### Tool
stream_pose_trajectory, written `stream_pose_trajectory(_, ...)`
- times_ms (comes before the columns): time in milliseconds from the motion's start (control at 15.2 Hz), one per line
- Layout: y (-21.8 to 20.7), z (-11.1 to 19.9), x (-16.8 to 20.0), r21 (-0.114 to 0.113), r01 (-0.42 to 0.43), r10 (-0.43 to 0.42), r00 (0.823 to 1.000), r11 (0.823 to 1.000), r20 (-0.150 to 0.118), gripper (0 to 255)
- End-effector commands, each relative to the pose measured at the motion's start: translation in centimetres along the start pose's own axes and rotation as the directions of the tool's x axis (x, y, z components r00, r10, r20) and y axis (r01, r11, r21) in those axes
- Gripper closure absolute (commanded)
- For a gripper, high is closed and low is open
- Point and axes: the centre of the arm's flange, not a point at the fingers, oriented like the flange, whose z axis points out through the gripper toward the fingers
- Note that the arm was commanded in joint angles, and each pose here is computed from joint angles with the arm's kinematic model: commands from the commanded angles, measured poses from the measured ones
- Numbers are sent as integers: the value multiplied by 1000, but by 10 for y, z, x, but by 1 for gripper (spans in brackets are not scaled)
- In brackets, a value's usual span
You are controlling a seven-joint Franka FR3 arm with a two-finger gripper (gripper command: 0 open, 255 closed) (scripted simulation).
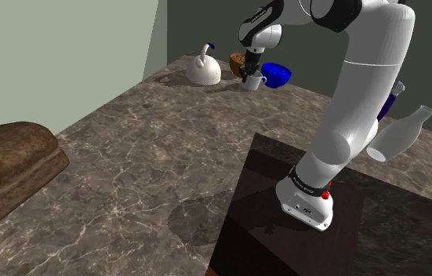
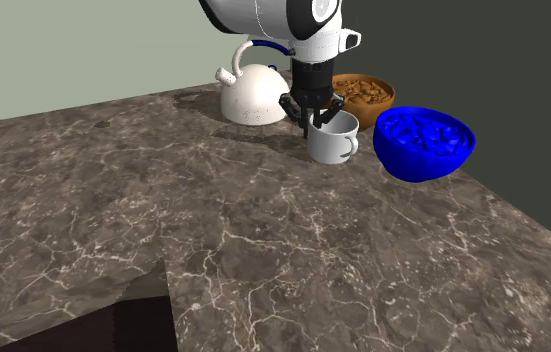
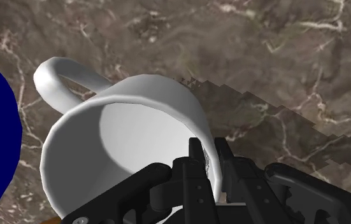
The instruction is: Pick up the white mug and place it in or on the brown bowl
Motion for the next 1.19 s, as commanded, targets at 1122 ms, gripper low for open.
stream_pose_trajectory(1122, 4, -89, 4, 0, 0, 0, 1000, 1000, 0, 255)
